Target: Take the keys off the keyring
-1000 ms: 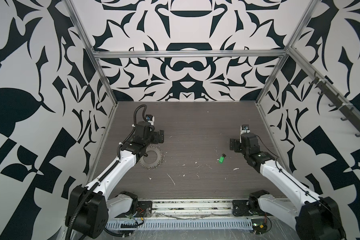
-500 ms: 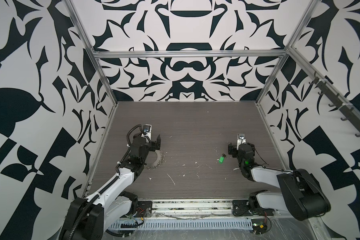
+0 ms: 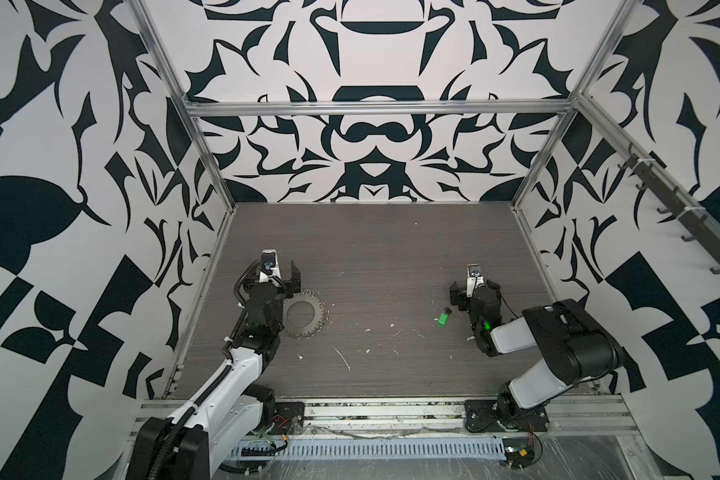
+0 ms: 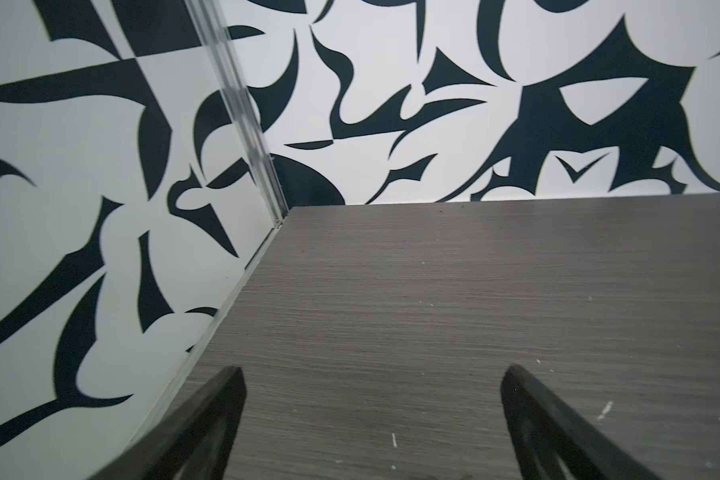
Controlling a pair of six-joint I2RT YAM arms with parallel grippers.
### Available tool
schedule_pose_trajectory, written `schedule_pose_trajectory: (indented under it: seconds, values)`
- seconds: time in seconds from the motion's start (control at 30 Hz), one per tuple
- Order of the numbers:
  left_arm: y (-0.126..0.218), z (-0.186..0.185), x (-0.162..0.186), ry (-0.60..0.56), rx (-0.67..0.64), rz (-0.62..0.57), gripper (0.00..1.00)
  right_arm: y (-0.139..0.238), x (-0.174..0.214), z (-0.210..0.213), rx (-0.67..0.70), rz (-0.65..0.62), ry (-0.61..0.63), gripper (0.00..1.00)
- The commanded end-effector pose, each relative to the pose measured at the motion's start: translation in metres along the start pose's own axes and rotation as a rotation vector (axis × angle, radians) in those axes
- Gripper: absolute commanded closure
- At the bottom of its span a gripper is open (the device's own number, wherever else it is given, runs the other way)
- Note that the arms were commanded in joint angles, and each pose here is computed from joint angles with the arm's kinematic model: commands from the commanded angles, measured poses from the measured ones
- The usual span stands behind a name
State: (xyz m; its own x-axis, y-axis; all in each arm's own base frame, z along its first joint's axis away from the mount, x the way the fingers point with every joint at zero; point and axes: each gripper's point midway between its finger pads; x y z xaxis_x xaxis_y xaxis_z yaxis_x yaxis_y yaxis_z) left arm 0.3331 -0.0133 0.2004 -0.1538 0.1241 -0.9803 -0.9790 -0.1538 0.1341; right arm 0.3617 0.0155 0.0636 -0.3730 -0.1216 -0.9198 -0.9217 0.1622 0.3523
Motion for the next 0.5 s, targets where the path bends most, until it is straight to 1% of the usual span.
schedule_pose_trajectory:
  seconds: [0.0, 0.17, 0.33, 0.4, 0.47]
  values:
    - [-0.005, 0.013, 0.005, 0.025, -0.051, -0.007, 0.01, -0.006, -0.029, -0.009, 0.04, -0.07, -0.058, 0.0]
    - [-0.027, 0.018, 0.037, 0.058, -0.088, 0.034, 0.01, -0.009, -0.027, -0.017, 0.084, -0.051, -0.078, 0.0]
    - [-0.054, 0.031, 0.077, 0.08, -0.181, 0.062, 0.01, -0.009, -0.028, -0.017, 0.085, -0.052, -0.079, 0.0]
    - [-0.059, 0.03, 0.083, 0.068, -0.176, 0.048, 0.0, -0.009, -0.028, -0.017, 0.086, -0.052, -0.078, 0.0]
    - [-0.057, 0.027, 0.095, 0.108, -0.126, 0.098, 0.0, -0.009, -0.028, -0.017, 0.086, -0.054, -0.079, 0.0]
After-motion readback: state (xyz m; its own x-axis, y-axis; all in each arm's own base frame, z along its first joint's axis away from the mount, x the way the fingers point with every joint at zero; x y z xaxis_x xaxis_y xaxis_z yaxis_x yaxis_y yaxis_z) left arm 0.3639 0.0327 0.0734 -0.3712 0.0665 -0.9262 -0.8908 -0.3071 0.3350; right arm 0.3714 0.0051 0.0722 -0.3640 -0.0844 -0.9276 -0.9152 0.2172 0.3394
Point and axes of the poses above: each gripper's point midway between its finger pads, its own y axis back along the fingers, its own z axis along the line the jaws close on, x = y × z, and after that the axes turned 2 degrees about -y, right-handed
